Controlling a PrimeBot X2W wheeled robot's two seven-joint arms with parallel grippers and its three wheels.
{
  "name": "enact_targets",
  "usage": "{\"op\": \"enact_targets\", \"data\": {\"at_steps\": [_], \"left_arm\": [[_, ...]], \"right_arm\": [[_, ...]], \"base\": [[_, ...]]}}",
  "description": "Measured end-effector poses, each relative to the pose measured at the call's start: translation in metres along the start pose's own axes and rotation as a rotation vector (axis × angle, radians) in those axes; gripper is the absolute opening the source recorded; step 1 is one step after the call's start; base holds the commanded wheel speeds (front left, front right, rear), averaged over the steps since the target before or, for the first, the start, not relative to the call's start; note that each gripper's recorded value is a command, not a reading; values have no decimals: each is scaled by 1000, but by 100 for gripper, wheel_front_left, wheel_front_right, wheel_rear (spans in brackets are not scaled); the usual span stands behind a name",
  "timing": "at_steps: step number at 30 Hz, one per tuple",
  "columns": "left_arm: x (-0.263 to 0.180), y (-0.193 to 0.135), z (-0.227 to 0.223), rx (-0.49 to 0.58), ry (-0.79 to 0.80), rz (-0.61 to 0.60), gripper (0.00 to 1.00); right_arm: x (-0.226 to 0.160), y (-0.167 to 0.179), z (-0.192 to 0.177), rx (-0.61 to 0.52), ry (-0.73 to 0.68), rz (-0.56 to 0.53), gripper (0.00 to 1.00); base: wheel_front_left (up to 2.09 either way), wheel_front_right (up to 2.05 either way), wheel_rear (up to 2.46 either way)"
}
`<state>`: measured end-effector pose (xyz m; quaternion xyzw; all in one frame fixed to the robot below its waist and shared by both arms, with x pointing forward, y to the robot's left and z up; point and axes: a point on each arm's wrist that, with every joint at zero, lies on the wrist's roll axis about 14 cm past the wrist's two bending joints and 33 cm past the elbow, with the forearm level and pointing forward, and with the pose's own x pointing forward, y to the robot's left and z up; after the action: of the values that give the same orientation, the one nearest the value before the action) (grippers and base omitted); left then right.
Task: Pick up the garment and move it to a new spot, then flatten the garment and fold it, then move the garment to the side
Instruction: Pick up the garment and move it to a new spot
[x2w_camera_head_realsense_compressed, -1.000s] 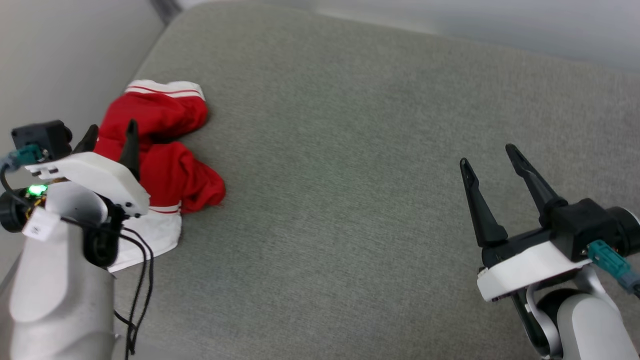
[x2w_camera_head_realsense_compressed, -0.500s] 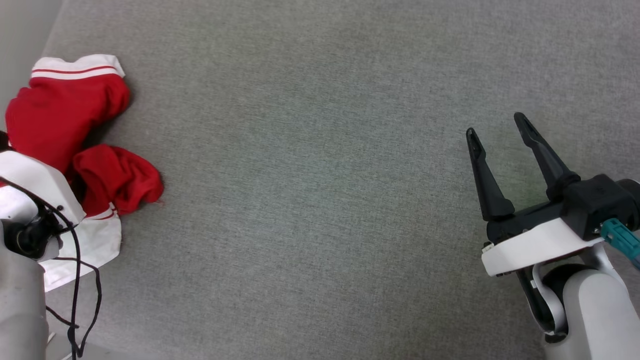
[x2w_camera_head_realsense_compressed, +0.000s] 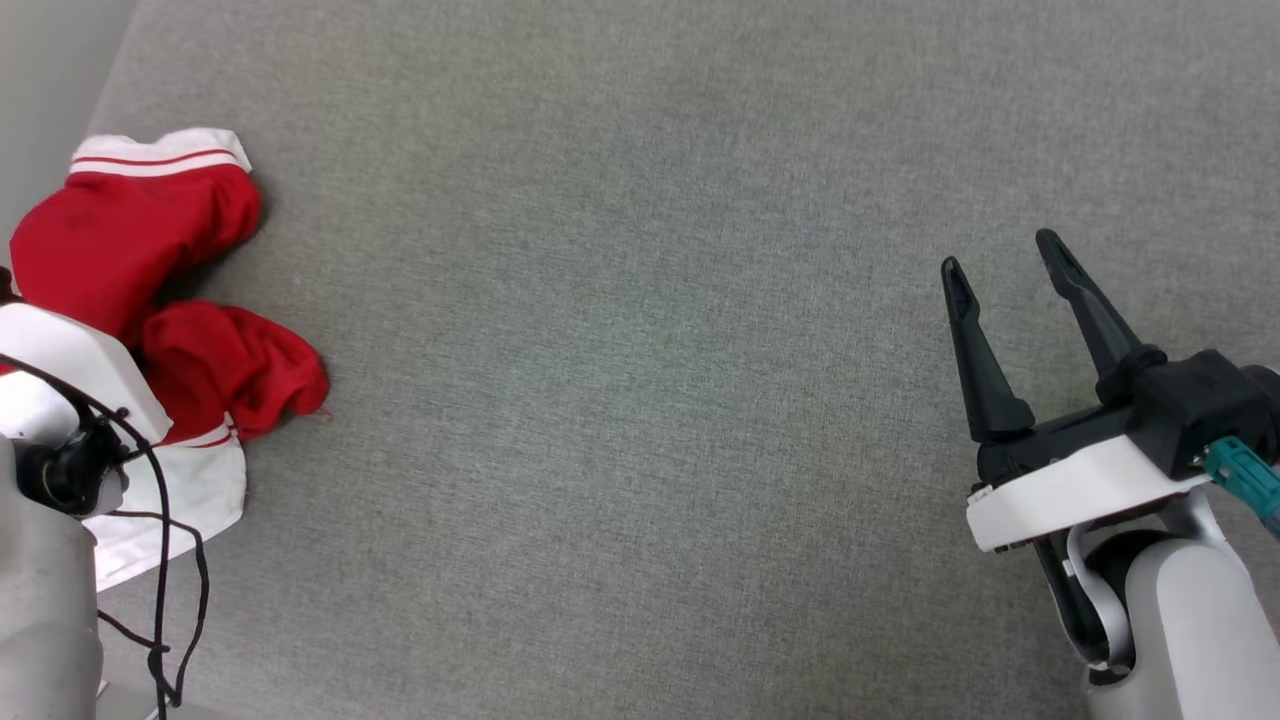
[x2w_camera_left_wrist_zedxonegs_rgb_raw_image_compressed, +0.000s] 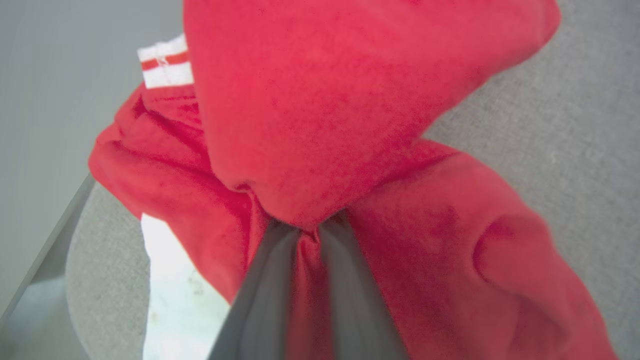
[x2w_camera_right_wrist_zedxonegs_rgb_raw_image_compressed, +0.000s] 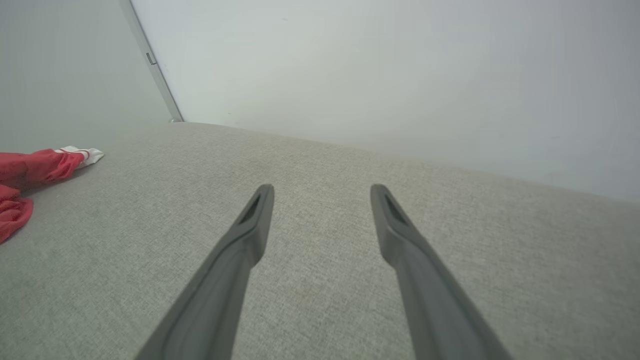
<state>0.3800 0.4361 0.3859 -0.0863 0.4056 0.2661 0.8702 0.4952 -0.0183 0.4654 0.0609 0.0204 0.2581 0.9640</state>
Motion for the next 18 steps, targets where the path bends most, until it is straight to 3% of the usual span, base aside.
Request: {"op": "enact_targets", "data": {"at_steps": [6, 18], "left_arm": [[-32, 9, 66, 2, -344, 11, 0], [-143, -34, 168, 31, -951, -115, 0]], "right_arm": [[-9, 8, 22, -11, -40, -4, 100], [-38, 21, 69, -46, -129, -25, 100]], "base": [[0, 0, 0], [0, 0, 0]]}}
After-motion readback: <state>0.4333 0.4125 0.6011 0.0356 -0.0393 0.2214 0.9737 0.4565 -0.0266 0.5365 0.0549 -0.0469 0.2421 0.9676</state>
